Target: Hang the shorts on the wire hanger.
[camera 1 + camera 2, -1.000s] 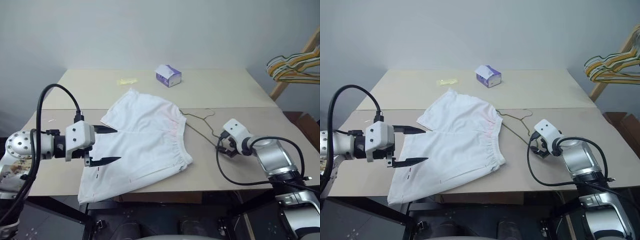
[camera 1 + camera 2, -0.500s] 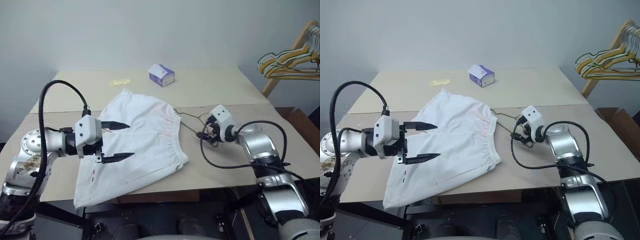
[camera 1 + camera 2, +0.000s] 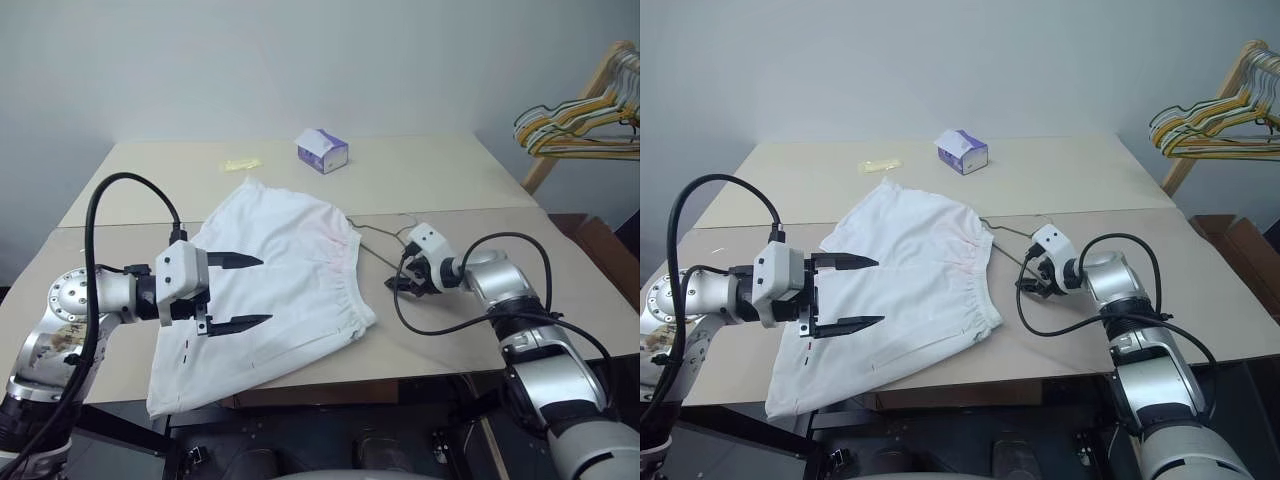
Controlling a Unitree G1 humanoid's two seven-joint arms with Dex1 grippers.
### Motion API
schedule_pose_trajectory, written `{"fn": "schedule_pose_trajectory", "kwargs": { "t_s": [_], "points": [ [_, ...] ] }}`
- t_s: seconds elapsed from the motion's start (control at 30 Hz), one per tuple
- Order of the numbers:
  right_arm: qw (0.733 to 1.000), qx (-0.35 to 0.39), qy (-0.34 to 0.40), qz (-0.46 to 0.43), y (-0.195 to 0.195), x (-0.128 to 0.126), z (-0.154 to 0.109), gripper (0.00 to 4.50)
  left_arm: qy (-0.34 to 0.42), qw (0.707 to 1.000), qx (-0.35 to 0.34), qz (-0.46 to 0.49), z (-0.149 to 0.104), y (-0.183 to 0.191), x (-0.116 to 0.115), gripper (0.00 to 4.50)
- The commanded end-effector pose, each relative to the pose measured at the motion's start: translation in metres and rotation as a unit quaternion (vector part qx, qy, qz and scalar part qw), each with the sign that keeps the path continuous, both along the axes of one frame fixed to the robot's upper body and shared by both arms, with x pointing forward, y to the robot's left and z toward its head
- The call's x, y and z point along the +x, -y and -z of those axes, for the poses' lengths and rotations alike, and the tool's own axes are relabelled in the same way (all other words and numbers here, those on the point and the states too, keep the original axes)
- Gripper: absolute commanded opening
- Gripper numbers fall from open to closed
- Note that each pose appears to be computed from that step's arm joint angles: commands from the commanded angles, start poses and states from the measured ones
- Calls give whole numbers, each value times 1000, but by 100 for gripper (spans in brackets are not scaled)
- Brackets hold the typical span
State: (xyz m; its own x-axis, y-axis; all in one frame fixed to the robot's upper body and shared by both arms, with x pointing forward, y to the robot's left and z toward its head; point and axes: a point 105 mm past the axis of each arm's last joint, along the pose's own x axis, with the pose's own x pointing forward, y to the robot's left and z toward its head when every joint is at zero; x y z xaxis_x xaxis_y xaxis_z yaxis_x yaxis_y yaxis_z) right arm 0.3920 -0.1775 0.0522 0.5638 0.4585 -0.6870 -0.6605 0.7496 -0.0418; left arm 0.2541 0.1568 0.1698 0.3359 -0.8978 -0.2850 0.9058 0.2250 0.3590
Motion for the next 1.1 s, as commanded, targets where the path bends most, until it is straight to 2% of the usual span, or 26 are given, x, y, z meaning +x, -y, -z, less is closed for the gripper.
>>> {"fn": "schedule_pose_trajectory", "kwargs": {
  "t_s": [0.03, 0.3, 0.43, 0.6, 0.7, 0.83, 0.97, 1.1],
  "points": [
    [999, -11, -21, 26, 5, 3, 3, 288, 24, 1000, 1, 6, -9, 4, 0, 450],
    [996, -81, -17, 18, 16, 0, 14, 11, 27, 1000, 0, 7, -9, 6, 3, 450],
    [995, -88, -1, 48, 21, 3, 15, 5, 21, 1000, -10, 2, -10, 7, 4, 450],
    [992, -79, 49, 88, 25, 11, 1, 5, 11, 998, -50, -28, -13, 8, 13, 450],
    [982, -63, 133, 118, 27, 18, -30, 5, -27, 988, -106, -104, -12, 4, 34, 450],
    [968, -47, 221, 109, 19, 11, -67, 5, -99, 957, -215, -169, -18, 7, 53, 450],
    [956, -32, 284, 66, -2, -5, -98, 5, -193, 902, -332, -199, -25, 24, 70, 450],
    [942, -4, 336, 22, -24, -22, -118, 5, -235, 846, -431, -209, -38, 34, 82, 450]
  ]
}}
